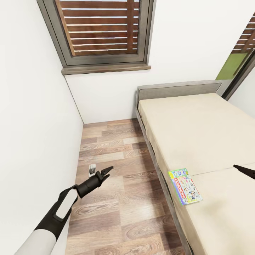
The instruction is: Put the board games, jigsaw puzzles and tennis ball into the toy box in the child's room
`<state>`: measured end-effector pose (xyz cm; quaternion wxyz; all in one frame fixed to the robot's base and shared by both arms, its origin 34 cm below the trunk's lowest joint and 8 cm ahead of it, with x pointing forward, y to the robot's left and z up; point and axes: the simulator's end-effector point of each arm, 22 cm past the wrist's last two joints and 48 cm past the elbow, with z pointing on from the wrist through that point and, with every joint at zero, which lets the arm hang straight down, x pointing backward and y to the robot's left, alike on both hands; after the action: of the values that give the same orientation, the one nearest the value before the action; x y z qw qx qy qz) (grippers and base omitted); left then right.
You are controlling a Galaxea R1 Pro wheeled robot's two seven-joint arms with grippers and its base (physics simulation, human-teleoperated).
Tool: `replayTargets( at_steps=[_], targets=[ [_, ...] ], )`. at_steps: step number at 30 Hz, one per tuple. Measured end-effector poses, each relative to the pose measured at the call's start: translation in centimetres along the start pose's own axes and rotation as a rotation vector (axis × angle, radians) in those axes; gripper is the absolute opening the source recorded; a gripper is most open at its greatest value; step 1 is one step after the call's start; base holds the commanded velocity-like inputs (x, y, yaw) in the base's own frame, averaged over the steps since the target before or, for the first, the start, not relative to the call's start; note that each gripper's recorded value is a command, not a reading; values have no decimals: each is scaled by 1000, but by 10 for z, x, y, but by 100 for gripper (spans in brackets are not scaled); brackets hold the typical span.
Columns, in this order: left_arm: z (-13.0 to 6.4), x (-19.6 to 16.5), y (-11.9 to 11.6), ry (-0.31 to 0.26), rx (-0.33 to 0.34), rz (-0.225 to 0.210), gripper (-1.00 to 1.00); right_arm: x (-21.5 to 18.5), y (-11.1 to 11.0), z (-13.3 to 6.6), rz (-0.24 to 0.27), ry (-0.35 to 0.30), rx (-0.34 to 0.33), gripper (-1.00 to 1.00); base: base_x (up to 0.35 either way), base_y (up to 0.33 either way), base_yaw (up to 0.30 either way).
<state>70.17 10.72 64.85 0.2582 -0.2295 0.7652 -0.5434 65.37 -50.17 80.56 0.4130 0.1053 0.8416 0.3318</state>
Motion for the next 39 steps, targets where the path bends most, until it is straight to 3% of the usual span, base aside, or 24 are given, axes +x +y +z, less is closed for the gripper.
replayTargets(
  at_steps=[9, 20, 28, 35, 39],
  targets=[
    [9, -22, -2, -43, -2, 29, 100, 0, 0, 0, 0, 0, 0, 100, 0, 0, 0],
    [19, -39, -6, -46, -4, 29, 100, 0, 0, 0, 0, 0, 0, 100, 0, 0, 0],
    [18, -31, 9, -36, -33, 0, 100, 0, 0, 0, 0, 0, 0, 100, 0, 0, -1],
    [9, -22, 7, -27, -12, -37, 100, -24, -10, -6, -45, -33, 35, 100, 0, 0, -61],
    [4, -15, 7, -14, -7, -51, 100, -24, -16, -6, -30, -35, 48, 100, 0, 0, -58]
  ],
)
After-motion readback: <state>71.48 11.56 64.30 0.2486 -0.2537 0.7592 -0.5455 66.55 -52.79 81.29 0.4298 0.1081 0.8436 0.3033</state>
